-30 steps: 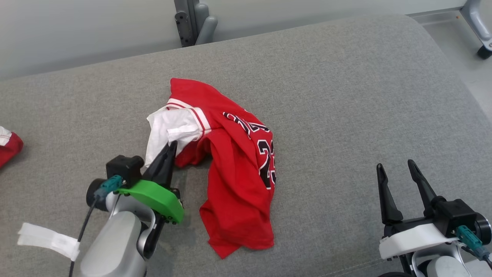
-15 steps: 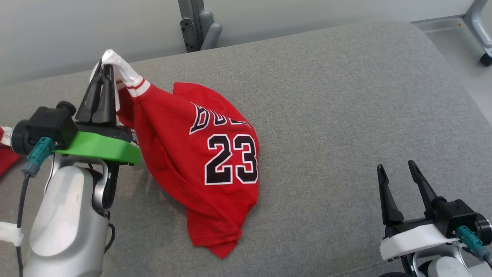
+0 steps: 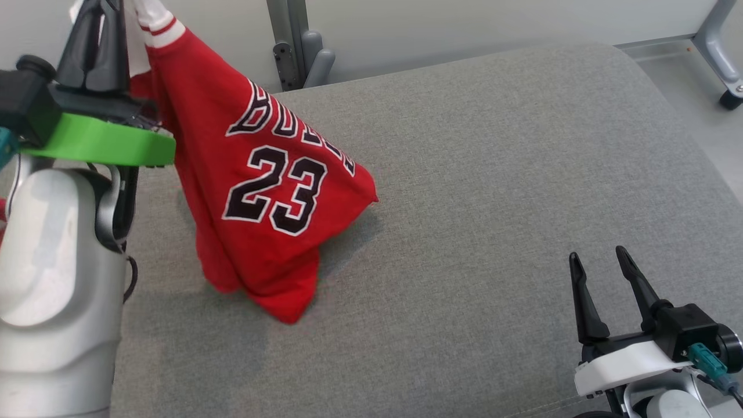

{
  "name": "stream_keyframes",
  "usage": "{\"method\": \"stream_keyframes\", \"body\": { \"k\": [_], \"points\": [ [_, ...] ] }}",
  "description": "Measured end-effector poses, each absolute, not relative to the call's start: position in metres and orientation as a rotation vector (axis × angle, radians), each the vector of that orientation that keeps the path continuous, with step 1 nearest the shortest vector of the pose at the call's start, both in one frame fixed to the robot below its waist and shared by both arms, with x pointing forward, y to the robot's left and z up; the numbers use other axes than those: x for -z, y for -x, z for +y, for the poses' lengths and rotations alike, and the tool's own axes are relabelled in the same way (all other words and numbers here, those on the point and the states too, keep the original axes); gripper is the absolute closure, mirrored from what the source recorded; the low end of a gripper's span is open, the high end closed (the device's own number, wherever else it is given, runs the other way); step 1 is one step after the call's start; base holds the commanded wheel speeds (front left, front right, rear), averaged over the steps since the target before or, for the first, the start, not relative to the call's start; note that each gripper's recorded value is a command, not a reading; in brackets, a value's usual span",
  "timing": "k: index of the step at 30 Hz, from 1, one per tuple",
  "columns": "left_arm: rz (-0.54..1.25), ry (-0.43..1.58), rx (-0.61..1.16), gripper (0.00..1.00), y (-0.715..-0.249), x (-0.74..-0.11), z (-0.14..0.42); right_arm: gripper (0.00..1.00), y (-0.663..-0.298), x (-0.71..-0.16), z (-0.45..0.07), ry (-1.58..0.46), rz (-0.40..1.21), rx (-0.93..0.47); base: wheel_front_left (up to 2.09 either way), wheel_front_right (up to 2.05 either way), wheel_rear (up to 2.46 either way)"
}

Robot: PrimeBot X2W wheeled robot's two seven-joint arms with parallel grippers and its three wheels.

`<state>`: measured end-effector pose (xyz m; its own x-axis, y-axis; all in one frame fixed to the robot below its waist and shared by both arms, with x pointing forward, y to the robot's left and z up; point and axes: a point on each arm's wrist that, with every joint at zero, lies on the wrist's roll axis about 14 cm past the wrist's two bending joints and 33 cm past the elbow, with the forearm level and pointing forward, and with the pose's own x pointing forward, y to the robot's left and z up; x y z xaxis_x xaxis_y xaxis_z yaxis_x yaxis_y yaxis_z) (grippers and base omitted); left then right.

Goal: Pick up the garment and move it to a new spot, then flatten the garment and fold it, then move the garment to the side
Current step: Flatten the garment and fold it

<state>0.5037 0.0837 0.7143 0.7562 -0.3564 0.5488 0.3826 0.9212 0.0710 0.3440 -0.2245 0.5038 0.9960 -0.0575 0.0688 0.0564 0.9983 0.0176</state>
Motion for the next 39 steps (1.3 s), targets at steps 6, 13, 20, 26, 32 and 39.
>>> {"method": "stream_keyframes", "body": {
  "k": [6, 13, 20, 26, 32, 39],
  "points": [
    [-0.653, 0.032, 0.471, 1.00, -0.504, -0.745, 0.059, 0.00, -0.343, -0.504, -0.227, -0.019, -0.071, 0.065, 0.00, 0.00, 0.00],
    [-0.487, 0.095, 0.659, 1.00, -0.501, -0.694, -0.024, 0.00, -0.350, -0.504, -0.222, -0.025, -0.069, 0.053, 0.00, 0.00, 0.00],
    [-0.297, 0.122, 0.856, 1.00, -0.478, -0.630, -0.099, 0.00, -0.351, -0.507, -0.232, -0.031, -0.077, 0.088, 0.00, 0.00, 0.00],
    [-0.195, 0.136, 1.105, 1.00, -0.421, -0.590, -0.162, 0.00, -0.341, -0.502, -0.248, -0.036, -0.059, 0.151, 0.00, 0.00, 0.00],
    [-0.108, 0.092, 1.274, 0.51, -0.376, -0.548, -0.198, 0.00, -0.332, -0.498, -0.264, -0.036, -0.041, 0.212, 0.00, 0.00, 0.00],
    [0.003, 0.110, 1.390, 0.00, -0.344, -0.512, -0.217, 0.00, -0.323, -0.489, -0.278, -0.063, -0.013, 0.271, 0.00, 0.00, 0.00]
  ]
}}
